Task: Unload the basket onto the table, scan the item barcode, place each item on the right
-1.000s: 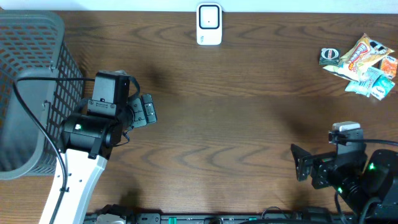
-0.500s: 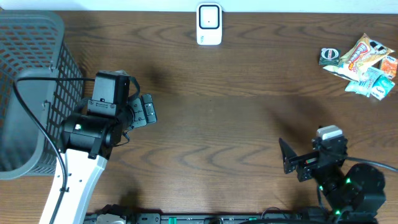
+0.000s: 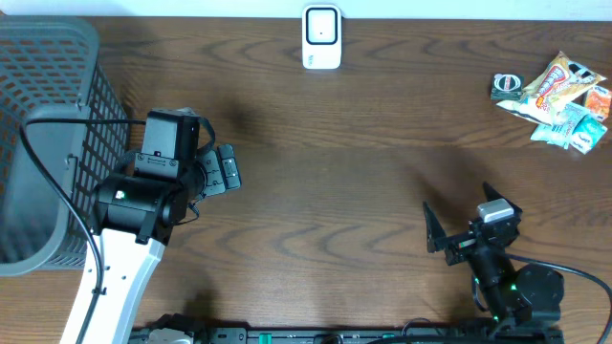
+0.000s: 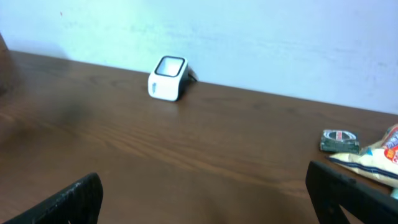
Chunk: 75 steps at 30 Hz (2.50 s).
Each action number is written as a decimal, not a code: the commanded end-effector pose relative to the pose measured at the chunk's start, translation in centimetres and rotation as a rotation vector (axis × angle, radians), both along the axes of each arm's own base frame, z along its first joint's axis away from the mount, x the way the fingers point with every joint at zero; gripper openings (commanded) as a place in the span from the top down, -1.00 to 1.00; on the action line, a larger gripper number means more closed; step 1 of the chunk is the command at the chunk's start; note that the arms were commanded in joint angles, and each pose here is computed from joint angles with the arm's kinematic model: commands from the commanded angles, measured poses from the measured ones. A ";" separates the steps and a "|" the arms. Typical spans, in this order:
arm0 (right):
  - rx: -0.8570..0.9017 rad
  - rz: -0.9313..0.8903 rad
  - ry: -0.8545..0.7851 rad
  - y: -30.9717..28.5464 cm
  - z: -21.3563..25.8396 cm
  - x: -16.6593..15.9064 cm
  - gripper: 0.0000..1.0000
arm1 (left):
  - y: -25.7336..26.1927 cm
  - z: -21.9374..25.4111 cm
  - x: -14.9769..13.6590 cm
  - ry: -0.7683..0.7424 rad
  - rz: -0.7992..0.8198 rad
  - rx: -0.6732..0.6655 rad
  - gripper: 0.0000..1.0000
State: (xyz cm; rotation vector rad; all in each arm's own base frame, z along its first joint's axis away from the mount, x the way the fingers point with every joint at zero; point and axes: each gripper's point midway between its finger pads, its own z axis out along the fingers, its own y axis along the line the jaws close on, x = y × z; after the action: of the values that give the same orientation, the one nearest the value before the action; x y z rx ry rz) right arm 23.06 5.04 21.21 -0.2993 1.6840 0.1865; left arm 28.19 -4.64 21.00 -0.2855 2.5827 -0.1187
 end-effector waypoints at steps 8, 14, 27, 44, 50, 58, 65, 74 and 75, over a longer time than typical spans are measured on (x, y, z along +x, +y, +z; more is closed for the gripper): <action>-0.008 0.008 -0.127 0.2 -1.4 0.4 -0.99 | 0.0 0.3 0.2 -0.007 0.009 -0.007 -0.96; 0.065 -0.033 -0.178 -0.4 -1.6 0.7 -0.99 | 0.0 0.3 0.2 -0.007 0.009 -0.007 -0.96; 0.120 -0.127 -0.211 -1.8 -1.3 1.2 -0.99 | 0.0 0.3 0.2 -0.007 0.009 -0.007 -0.96; 0.101 -0.151 -0.048 -2.0 -5.4 1.3 -0.99 | 0.0 0.3 0.2 -0.007 0.009 -0.007 -0.95; 0.100 -0.157 -0.048 -2.1 -5.4 1.4 -0.98 | 0.0 0.3 0.2 -0.007 0.009 -0.007 -0.96; 0.095 -0.199 -0.044 -2.8 -5.5 1.4 -0.99 | 0.0 0.3 0.2 -0.007 0.009 -0.008 -0.95; 0.084 -0.224 -0.043 -3.3 -5.6 1.5 -0.99 | 0.0 0.3 0.2 -0.007 0.009 -0.007 -0.96; 0.085 -0.221 -0.043 -3.2 -5.6 1.5 -0.98 | 0.0 0.3 0.2 -0.007 0.009 -0.007 -0.96; 0.085 -0.221 -0.043 -3.2 -5.6 1.5 -0.98 | 0.0 0.3 0.2 -0.007 0.009 -0.007 -0.96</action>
State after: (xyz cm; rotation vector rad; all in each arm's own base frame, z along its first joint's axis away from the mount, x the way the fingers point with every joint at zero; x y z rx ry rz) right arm 24.56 1.93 15.71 -0.0641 1.6451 0.0905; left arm 28.20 -4.63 21.00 -0.2861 2.5826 -0.1183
